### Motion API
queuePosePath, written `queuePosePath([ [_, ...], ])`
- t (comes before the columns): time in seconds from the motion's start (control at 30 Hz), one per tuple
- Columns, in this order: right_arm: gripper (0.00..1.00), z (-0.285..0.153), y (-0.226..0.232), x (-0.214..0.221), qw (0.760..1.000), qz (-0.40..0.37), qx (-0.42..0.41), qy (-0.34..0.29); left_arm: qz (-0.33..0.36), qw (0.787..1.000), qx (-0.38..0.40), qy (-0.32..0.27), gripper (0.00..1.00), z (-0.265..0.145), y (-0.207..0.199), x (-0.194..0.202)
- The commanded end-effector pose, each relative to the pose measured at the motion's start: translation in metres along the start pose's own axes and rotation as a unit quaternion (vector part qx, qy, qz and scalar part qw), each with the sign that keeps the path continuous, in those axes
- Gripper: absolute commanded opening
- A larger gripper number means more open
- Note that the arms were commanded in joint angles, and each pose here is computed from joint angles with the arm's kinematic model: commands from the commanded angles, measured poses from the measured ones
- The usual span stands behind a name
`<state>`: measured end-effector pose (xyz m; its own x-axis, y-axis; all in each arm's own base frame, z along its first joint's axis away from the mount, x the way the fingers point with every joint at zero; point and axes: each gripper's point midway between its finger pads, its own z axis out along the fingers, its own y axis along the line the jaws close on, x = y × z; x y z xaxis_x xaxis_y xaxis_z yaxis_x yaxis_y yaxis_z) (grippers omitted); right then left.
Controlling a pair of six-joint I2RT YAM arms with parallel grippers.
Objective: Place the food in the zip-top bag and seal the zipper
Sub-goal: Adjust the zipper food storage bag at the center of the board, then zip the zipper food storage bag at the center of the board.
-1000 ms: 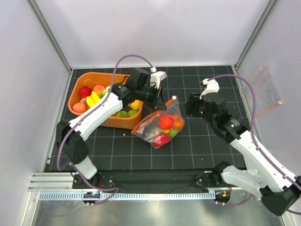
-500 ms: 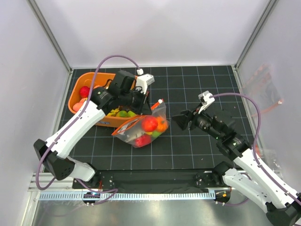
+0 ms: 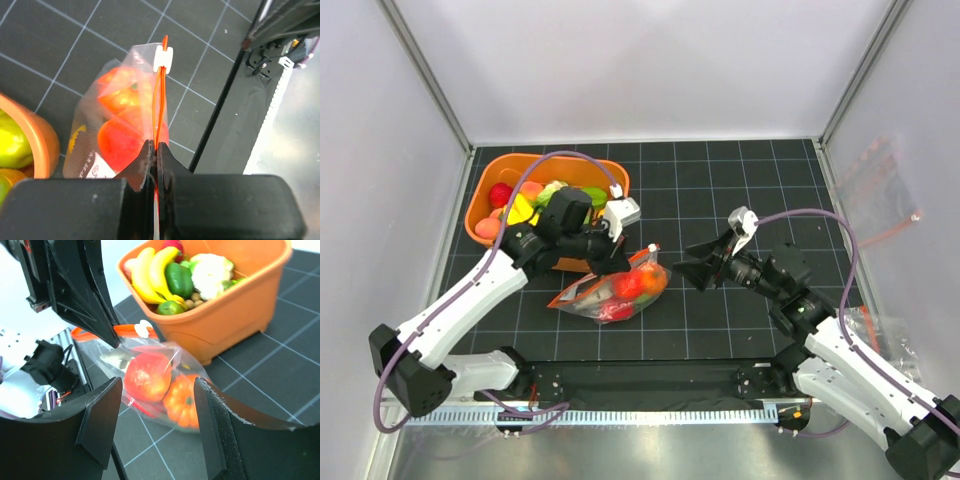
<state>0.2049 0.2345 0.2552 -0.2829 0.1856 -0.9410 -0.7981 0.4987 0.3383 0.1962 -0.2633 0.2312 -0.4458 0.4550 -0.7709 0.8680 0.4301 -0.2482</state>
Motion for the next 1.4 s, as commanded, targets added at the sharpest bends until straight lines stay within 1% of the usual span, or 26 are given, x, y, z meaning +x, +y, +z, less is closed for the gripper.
queuePosePath([
  [0.0,0.66,-0.002,0.019,-0.022,0.996,-0.036,-0.053,-0.058,0.051,0.997,0.032,-0.049,0.00,-0.011,-0.016,-0.016],
  [0.03,0.64,-0.001,0.017,-0.016,0.996,-0.036,-0.052,-0.056,0.052,0.996,0.042,-0.052,0.00,-0.013,-0.020,-0.016],
  [0.2,0.58,0.002,0.021,-0.021,0.994,-0.051,-0.069,-0.067,0.072,0.992,0.080,-0.065,0.00,-0.021,-0.037,-0.017],
  [0.33,0.56,0.007,0.032,-0.023,0.993,-0.047,-0.094,-0.056,0.077,0.990,0.091,-0.071,0.00,-0.023,-0.042,-0.017],
  [0.5,0.53,0.012,0.049,-0.012,0.990,-0.055,-0.127,-0.036,0.076,0.990,0.099,-0.071,0.00,-0.024,-0.045,-0.017],
  [0.67,0.53,0.020,0.060,0.002,0.989,-0.078,-0.127,-0.012,0.071,0.990,0.100,-0.068,0.00,-0.023,-0.044,-0.017],
  [0.7,0.49,0.021,0.063,0.004,0.988,-0.080,-0.130,-0.009,0.072,0.990,0.104,-0.069,0.00,-0.023,-0.046,-0.018],
  [0.77,0.44,0.024,0.064,0.002,0.988,-0.085,-0.126,-0.008,0.070,0.989,0.109,-0.068,0.00,-0.023,-0.047,-0.018],
  [0.8,0.38,0.025,0.064,0.002,0.988,-0.086,-0.126,-0.007,0.068,0.990,0.108,-0.067,0.00,-0.022,-0.046,-0.018],
  [0.83,0.35,0.026,0.066,-0.001,0.988,-0.086,-0.127,-0.010,0.066,0.990,0.108,-0.066,0.00,-0.021,-0.046,-0.017],
  [0.87,0.31,0.027,0.066,-0.002,0.988,-0.086,-0.127,-0.011,0.066,0.990,0.106,-0.066,0.00,-0.021,-0.046,-0.018],
  [0.9,0.18,0.028,0.067,-0.002,0.988,-0.085,-0.128,-0.011,0.065,0.990,0.106,-0.065,0.00,-0.020,-0.045,-0.017],
  [0.93,0.13,0.029,0.068,-0.004,0.988,-0.082,-0.127,-0.012,0.063,0.991,0.104,-0.063,0.00,-0.019,-0.044,-0.017],
  [0.97,0.08,0.029,0.068,-0.003,0.989,-0.080,-0.127,-0.011,0.061,0.991,0.099,-0.064,0.05,-0.019,-0.042,-0.018],
  [1.0,0.01,0.030,0.069,-0.003,0.988,-0.080,-0.128,-0.010,0.060,0.992,0.096,-0.064,0.13,-0.019,-0.041,-0.019],
  [1.03,0.01,0.029,0.067,0.001,0.989,-0.079,-0.127,-0.007,0.059,0.992,0.092,-0.064,0.26,-0.019,-0.041,-0.019],
  [1.1,0.01,0.029,0.068,0.004,0.989,-0.079,-0.125,-0.010,0.062,0.992,0.084,-0.069,0.32,-0.021,-0.039,-0.019],
  [1.2,0.01,0.025,0.066,0.009,0.989,-0.081,-0.121,-0.016,0.071,0.991,0.083,-0.082,0.46,-0.024,-0.041,-0.021],
  [1.3,0.01,0.023,0.064,0.013,0.989,-0.084,-0.117,-0.017,0.078,0.988,0.084,-0.099,0.52,-0.027,-0.043,-0.025],
  [1.37,0.01,0.022,0.063,0.015,0.990,-0.084,-0.115,-0.016,0.086,0.985,0.088,-0.118,0.53,-0.028,-0.045,-0.034],
])
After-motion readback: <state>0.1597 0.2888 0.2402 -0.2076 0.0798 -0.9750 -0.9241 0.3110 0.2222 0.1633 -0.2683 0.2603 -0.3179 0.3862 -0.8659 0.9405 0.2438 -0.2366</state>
